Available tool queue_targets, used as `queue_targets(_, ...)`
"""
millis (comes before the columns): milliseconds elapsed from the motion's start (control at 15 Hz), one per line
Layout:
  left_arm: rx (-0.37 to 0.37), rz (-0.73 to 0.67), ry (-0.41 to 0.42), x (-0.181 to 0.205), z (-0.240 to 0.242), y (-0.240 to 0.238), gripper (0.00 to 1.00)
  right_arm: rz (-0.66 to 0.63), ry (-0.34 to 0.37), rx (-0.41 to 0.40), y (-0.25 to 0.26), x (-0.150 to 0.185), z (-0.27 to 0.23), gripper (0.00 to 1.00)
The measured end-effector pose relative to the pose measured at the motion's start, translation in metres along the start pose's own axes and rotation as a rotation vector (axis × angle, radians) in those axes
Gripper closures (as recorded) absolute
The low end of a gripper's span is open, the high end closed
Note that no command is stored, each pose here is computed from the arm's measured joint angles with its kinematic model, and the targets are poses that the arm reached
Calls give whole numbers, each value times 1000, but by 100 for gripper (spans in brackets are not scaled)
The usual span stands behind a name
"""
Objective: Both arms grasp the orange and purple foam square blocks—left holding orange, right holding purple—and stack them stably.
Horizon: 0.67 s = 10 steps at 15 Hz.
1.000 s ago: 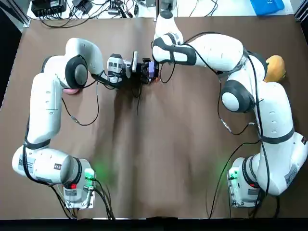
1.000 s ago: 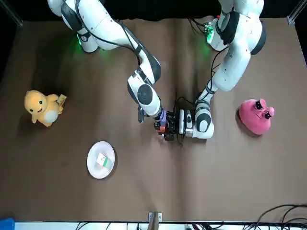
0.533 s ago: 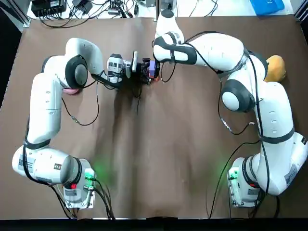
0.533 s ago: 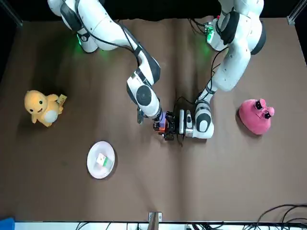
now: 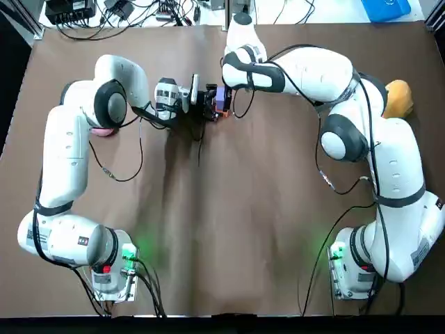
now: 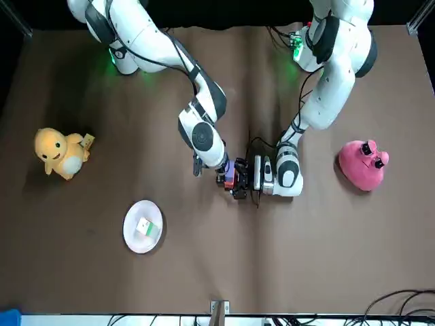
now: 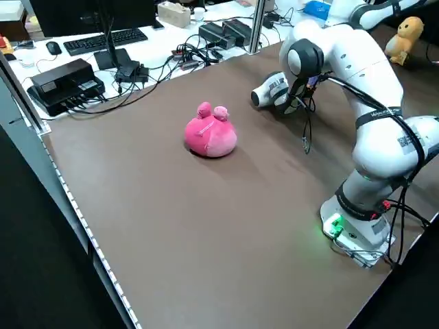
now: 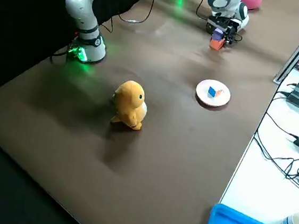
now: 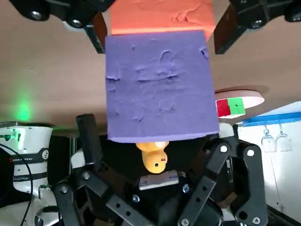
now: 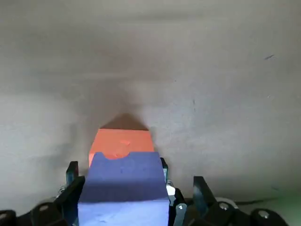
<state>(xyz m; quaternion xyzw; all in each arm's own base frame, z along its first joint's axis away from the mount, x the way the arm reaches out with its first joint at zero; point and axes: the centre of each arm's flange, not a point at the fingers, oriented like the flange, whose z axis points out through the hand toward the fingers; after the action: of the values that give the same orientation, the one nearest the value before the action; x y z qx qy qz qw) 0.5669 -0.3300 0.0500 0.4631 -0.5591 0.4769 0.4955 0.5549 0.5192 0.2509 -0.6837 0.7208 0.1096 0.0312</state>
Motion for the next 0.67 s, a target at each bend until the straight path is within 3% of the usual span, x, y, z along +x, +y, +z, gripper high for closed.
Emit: queue_targets(667, 21, -10, -1, -3, -14, -3, 0, 14, -30, 39, -12, 4, -9, 0)
